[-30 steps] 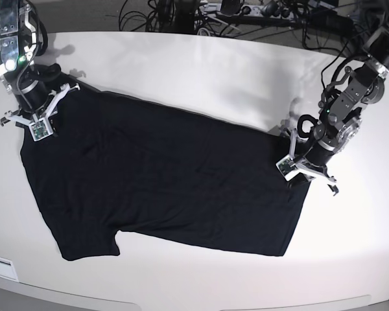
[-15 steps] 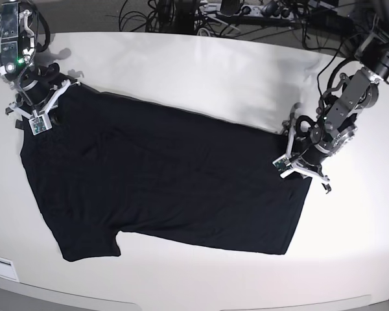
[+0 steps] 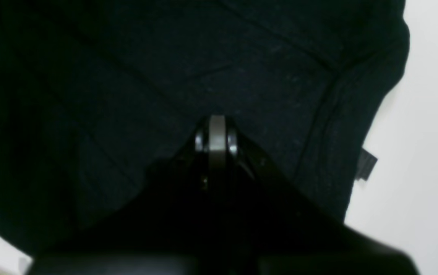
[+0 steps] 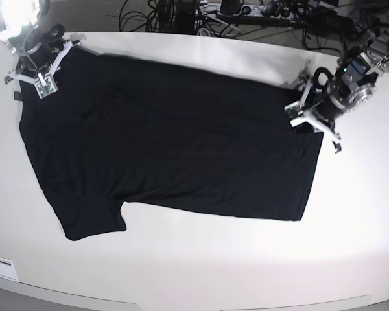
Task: Fold the T-shirt properly
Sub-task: 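Drag the shirt toward the robot base with both grippers and lower it, then release and move the left gripper to the opposite hem corner, grasp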
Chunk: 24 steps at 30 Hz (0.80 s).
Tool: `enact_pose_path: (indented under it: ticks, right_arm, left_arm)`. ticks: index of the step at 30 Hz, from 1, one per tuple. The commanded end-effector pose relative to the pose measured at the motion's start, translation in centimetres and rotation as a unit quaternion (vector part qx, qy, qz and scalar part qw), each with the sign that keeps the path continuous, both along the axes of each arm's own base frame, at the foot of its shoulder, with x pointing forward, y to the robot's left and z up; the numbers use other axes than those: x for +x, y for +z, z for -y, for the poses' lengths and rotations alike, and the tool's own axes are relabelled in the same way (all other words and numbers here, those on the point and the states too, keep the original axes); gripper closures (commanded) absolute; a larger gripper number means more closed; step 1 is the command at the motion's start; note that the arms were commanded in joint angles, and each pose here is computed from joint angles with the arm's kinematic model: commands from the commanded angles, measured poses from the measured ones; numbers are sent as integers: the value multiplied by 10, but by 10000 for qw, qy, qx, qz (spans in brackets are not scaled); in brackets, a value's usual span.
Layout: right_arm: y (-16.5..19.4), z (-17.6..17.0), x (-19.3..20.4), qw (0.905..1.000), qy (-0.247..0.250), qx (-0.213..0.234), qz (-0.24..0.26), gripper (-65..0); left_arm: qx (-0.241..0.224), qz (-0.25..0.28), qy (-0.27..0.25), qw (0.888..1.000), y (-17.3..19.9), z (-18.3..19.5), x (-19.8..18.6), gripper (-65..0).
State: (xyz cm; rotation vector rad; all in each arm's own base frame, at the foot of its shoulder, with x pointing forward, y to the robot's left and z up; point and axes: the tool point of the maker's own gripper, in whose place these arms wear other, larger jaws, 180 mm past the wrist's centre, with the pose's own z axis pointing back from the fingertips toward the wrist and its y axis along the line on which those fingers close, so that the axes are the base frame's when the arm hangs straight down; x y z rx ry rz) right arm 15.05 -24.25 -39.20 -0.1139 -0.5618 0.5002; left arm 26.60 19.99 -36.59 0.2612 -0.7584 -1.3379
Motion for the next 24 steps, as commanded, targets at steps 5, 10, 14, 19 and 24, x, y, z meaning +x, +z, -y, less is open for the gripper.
enact_pose_path:
  ticks: [5,10,14,19,24]
  right_arm:
    - [0,7,-15,9996,42,-230,-149,0]
    - [-6,9,-36,9987,-30,-264,-424,0]
    - [-10,9,-48,9980,-26,-267,-570,0]
    - [-11,10,-51,9976,-36,-289,-633,0]
    - [-10,10,-51,9974,-36,-302,-651,0]
  left_arm:
    - [160,-164,-179,9996,5,-2,-19,0]
    - [382,-405,-250,9981,-5,-7,-42,0]
    - [516,-366,-267,9976,-7,-12,-45,0]
    - [733,-496,-222,9958,-3,-18,-54,0]
    - [791,-509,-397,9948,10,-17,-61,0]
